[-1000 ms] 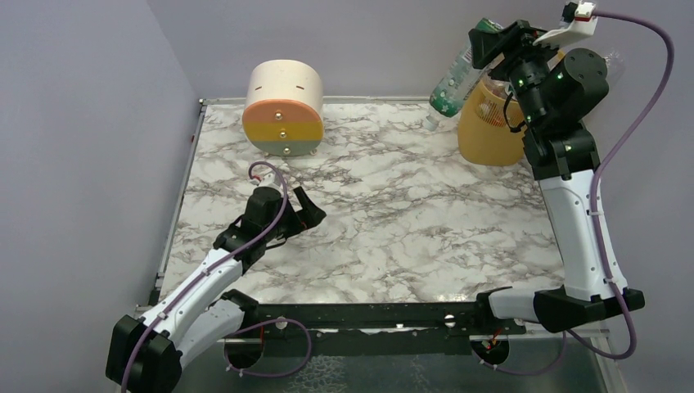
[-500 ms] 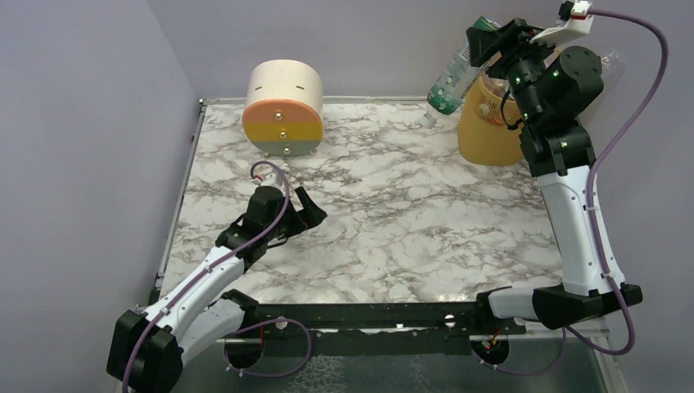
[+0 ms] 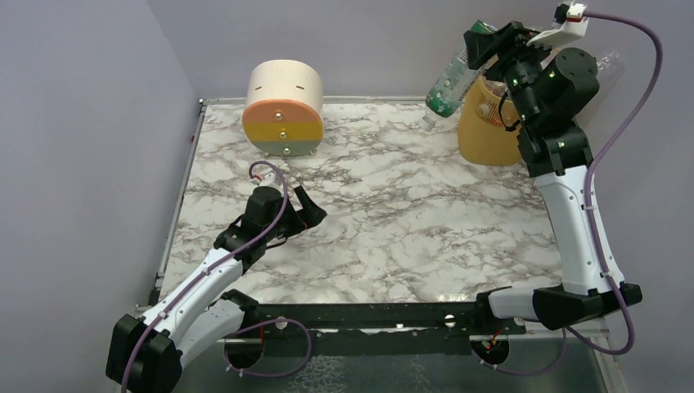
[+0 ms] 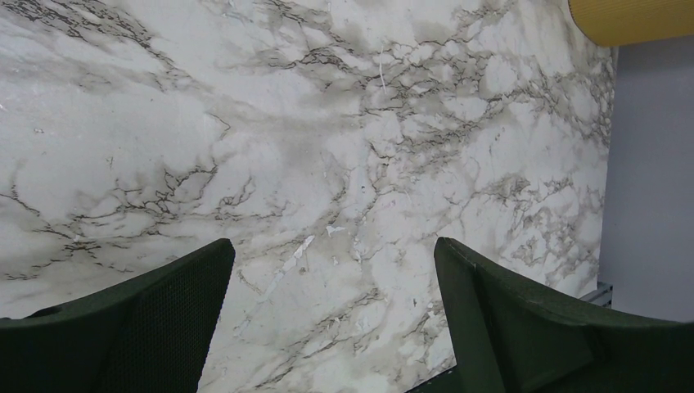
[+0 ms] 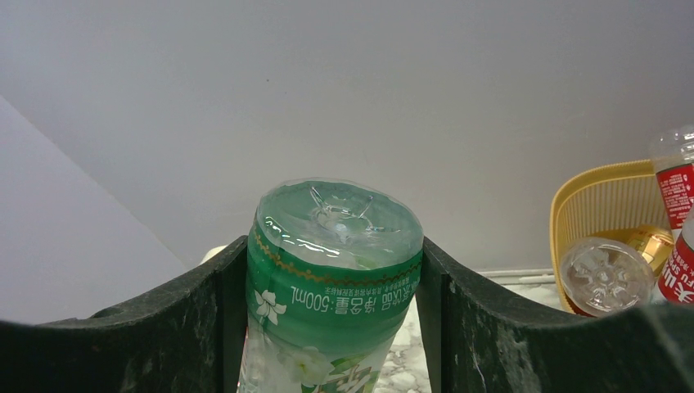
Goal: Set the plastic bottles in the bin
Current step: Place the plastic bottle in the trash bin.
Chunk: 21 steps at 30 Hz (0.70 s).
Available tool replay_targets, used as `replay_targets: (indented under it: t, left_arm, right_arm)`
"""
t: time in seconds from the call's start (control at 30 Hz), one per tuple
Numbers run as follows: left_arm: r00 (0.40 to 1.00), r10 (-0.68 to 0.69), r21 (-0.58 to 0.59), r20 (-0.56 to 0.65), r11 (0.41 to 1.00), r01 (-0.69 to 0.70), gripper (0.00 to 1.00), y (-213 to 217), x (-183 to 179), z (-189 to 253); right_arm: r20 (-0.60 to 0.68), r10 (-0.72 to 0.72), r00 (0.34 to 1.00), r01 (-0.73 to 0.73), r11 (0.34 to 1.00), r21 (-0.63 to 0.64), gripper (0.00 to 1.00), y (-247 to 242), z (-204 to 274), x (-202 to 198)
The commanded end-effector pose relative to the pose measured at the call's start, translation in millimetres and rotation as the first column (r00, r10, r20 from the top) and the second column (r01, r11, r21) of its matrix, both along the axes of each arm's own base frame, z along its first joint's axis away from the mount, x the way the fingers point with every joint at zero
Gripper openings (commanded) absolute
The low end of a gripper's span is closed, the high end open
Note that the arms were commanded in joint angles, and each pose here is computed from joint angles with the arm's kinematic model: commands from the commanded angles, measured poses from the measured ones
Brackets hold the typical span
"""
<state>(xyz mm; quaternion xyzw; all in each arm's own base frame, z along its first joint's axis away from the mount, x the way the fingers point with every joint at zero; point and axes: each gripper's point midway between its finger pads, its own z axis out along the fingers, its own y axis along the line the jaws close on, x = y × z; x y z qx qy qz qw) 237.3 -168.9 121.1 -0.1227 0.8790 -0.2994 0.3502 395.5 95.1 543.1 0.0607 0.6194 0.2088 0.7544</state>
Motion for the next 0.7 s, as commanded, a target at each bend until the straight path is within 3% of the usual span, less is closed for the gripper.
replay_targets:
  t: [0.0, 0.67]
  left_arm:
    - [0.999, -0.021, -0.029, 0.024, 0.999, 0.021, 0.99, -4.9, -2.3, 6.6]
    - [0.998, -0.032, -0.082, 0.045, 0.996, 0.036, 0.99, -10.6, -5.2, 10.5]
  right_arm:
    - [0.037, 0.017, 0.999, -0.018, 1.0, 0.014, 0.54, -0.8, 11.0, -10.7]
    - [0.037, 0.025, 0.999, -0.026, 1.0, 0.015, 0.54, -0.3, 12.3, -15.4]
